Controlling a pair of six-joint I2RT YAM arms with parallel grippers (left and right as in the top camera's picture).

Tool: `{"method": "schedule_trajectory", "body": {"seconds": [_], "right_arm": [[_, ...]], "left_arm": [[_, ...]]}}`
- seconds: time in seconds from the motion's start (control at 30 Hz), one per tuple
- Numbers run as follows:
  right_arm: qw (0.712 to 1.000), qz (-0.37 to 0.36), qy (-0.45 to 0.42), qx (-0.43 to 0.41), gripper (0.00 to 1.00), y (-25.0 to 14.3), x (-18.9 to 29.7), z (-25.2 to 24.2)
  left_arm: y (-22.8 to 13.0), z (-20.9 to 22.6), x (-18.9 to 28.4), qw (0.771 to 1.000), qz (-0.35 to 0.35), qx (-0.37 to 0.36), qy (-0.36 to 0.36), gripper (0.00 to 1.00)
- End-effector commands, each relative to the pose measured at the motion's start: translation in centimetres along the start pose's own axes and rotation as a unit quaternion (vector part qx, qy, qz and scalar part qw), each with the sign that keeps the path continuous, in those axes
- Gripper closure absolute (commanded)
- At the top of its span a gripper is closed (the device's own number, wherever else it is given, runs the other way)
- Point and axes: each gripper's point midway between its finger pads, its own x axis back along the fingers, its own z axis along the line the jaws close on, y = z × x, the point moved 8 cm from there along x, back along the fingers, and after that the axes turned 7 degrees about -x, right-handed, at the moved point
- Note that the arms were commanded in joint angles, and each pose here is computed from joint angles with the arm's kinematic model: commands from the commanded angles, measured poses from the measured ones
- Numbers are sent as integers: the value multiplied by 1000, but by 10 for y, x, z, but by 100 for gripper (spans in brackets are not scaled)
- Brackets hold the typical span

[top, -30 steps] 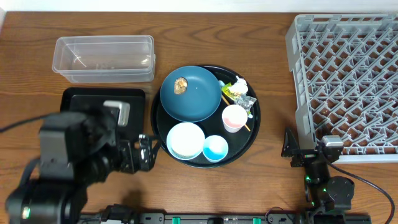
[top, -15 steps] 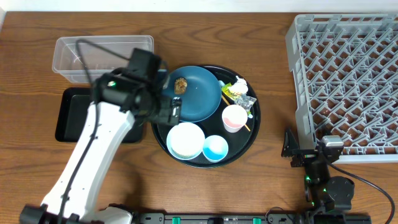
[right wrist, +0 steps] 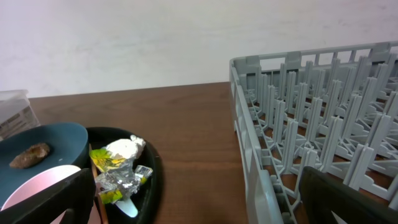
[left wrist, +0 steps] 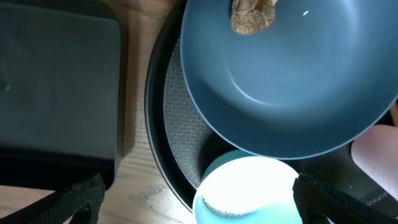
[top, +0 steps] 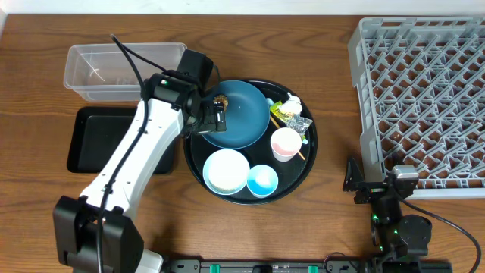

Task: Sort waste into correct bins and load items into the dishwasher rack
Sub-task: 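Move the left gripper to the blue plate rim and grasp it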

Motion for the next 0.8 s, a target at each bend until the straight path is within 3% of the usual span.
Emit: {"method": "schedule_trajectory", "body": {"seconds": [0.0, 0.33, 0.77], "right_arm": [[1000, 2, -3, 7, 1, -1, 0, -1], [1000, 2, -3, 7, 1, -1, 0, -1], [1000, 2, -3, 7, 1, -1, 0, -1]], "left_arm": [[6, 1, 3, 999, -12, 31, 8, 2], [3, 2, -17, 990, 2, 137, 14, 2], [15, -7, -79, 987, 43, 153, 23, 9]]}}
